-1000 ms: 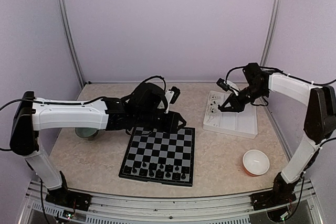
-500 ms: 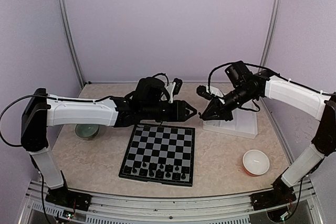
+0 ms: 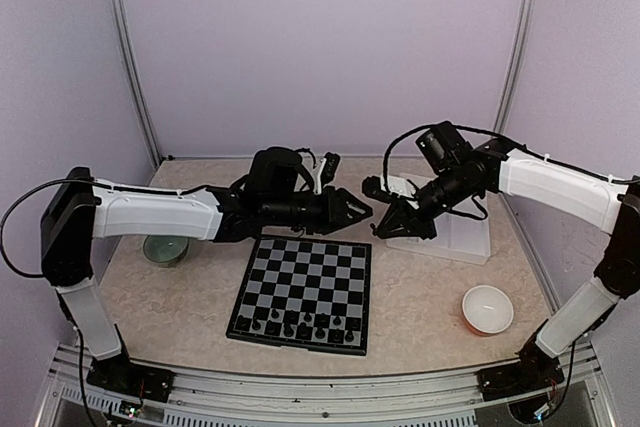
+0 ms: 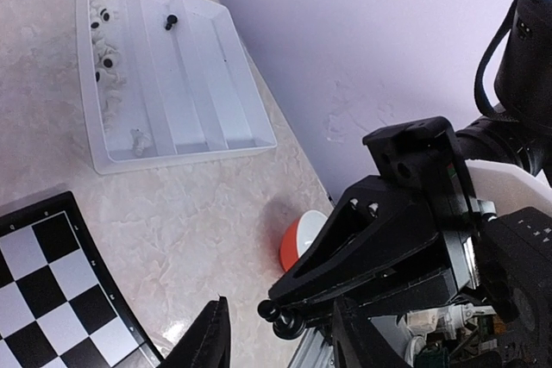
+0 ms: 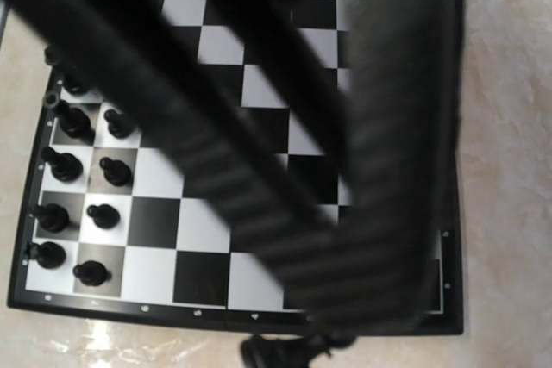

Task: Set up the chess pieces on the board
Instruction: Pass from the right arm to the left

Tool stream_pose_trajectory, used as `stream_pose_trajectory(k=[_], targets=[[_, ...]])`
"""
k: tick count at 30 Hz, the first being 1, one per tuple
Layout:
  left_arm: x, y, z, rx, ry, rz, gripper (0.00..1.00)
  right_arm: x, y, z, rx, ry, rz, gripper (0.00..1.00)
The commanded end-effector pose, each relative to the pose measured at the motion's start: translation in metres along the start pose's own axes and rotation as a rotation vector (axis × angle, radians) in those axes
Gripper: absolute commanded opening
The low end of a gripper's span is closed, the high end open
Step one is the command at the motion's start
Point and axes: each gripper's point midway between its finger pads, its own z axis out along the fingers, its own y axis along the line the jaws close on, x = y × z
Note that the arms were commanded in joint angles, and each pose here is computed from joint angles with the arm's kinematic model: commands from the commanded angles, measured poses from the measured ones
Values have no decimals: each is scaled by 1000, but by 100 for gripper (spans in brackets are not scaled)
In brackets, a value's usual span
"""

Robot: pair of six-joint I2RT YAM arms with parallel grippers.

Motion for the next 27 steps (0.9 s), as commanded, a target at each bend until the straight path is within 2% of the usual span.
stream_pose_trajectory(k=[1, 11, 27], targets=[[7, -2, 4, 55, 34, -40, 40, -14, 3, -9, 28, -28, -49, 12], [16, 4, 14, 68, 76, -70, 36, -20, 4, -11, 24, -40, -57, 12], [20, 0, 20, 117, 98, -72, 17, -19, 5, -8, 14, -35, -54, 12]])
